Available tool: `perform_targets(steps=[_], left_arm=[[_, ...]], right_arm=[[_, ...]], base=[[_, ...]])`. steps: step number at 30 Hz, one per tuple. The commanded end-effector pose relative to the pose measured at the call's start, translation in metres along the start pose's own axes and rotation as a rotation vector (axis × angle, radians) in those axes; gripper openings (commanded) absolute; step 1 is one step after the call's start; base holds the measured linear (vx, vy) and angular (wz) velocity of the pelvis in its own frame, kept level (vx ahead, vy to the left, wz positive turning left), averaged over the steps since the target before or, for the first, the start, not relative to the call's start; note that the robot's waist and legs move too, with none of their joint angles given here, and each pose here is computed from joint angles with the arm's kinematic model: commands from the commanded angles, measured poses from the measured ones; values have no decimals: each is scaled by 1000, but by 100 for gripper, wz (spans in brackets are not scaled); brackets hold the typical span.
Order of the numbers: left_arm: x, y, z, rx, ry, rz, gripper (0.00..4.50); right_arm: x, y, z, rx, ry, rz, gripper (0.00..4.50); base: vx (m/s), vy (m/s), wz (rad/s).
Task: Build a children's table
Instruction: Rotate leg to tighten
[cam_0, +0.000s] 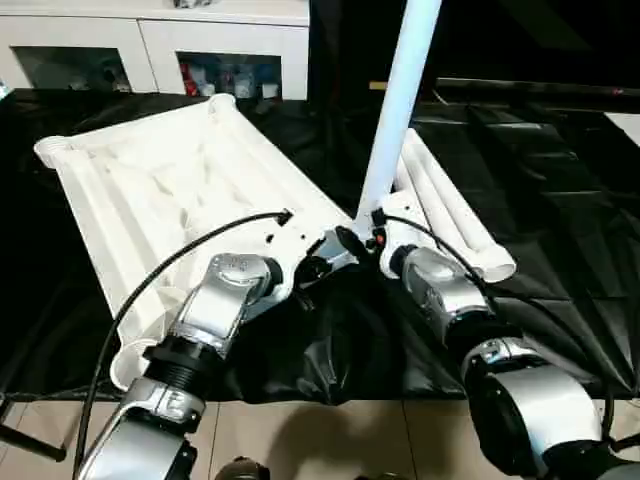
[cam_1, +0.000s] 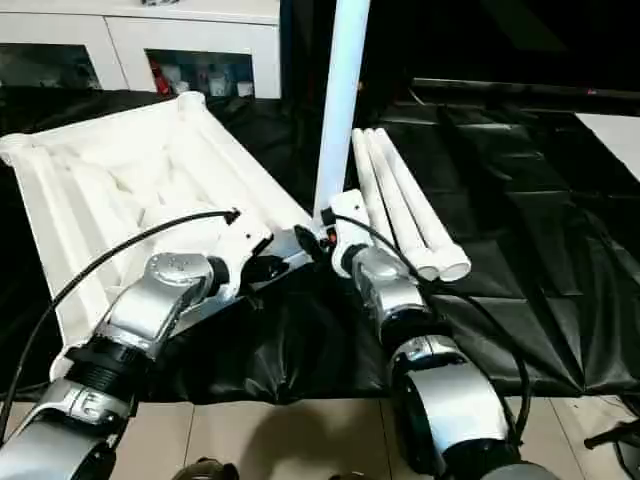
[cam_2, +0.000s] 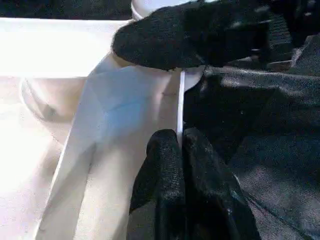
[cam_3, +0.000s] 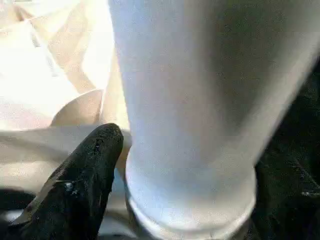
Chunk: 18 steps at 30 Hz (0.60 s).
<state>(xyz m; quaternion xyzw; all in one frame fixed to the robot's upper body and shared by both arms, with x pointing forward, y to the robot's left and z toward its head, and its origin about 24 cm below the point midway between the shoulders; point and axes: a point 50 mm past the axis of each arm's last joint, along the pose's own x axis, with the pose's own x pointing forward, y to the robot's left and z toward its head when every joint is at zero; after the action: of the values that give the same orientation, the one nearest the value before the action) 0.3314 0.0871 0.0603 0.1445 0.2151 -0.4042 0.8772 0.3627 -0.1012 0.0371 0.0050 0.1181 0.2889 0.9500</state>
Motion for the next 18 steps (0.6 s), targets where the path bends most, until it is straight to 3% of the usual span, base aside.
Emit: perform_targets(steps=[1, 2, 11, 12, 13, 16, 18], left_arm=[[2, 1, 17, 30, -47, 46, 0], [3, 3, 16, 24, -40, 66, 0], [4, 6, 17, 40, -48, 114, 0], [3, 6, 19, 34, -66, 114, 44], [3, 6, 21, 27, -86, 111, 55], [-4, 9, 36, 31, -187, 109, 58], [-8, 14, 40, 31, -196, 137, 73]], right_arm=[[0, 10, 2, -21, -34, 111, 362], [-8, 2, 3, -71, -49, 104, 362], [-41, -17, 9, -100, -99, 124, 362], [-44, -17, 10, -94, -104, 127, 372], [-46, -18, 11, -89, -109, 127, 372], [-54, -16, 14, -97, -110, 128, 372], [-54, -15, 13, -105, -101, 126, 372]], base=[[0, 0, 0], [0, 0, 0], [0, 0, 0], [0, 0, 0], [0, 0, 0], [0, 0, 0], [0, 0, 0]])
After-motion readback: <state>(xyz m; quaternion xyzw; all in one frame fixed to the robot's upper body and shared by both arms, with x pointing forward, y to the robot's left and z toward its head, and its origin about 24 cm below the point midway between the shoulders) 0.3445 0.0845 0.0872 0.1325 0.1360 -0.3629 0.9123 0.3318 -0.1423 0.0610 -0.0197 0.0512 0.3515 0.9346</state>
